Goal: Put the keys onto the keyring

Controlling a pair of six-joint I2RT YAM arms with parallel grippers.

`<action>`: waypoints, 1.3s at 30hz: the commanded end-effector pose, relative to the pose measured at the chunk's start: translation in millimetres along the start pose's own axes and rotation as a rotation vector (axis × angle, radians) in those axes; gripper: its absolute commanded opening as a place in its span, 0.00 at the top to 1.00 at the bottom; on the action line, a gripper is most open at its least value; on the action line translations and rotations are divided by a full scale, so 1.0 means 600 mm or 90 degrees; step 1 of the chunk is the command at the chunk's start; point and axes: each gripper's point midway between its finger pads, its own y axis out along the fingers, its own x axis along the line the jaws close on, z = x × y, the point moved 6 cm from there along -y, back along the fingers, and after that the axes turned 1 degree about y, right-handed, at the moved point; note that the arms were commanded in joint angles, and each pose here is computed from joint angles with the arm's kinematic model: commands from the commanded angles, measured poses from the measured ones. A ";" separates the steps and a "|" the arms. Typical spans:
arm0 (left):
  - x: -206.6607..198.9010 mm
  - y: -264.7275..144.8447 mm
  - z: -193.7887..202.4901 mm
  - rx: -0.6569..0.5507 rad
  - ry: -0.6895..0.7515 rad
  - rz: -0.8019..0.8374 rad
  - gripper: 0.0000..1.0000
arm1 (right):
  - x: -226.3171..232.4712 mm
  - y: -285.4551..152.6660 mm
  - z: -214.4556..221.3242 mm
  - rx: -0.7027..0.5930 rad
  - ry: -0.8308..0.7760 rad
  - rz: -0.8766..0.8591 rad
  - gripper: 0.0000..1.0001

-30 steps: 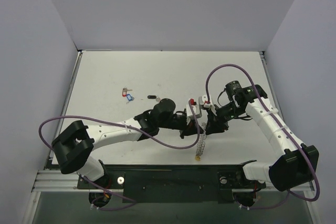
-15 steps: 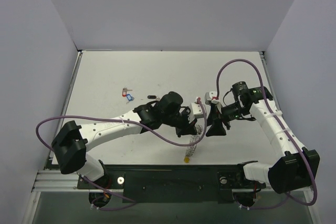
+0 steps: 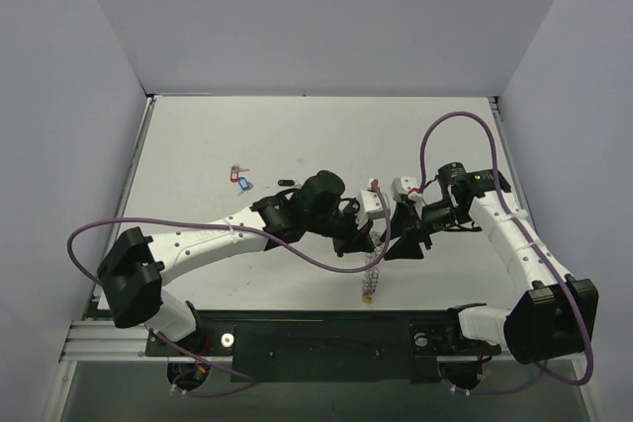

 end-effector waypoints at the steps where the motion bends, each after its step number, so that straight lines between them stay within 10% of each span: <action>1: -0.015 -0.011 -0.054 -0.086 0.033 0.023 1.00 | 0.007 0.006 -0.012 -0.056 -0.004 -0.024 0.58; 16: -0.017 -0.010 -0.056 -0.095 0.012 0.027 1.00 | 0.003 0.011 -0.013 -0.041 0.007 -0.035 1.00; 24: -0.009 -0.025 -0.077 -0.191 -0.015 0.005 0.99 | 0.004 0.006 -0.024 -0.061 0.021 -0.028 1.00; 30: -0.018 -0.067 -0.068 -0.369 -0.029 -0.013 0.53 | 0.007 0.000 -0.034 -0.090 0.039 -0.022 1.00; 39: -0.020 -0.076 -0.013 -0.511 0.002 -0.027 0.50 | 0.008 -0.008 -0.043 -0.110 0.046 -0.005 1.00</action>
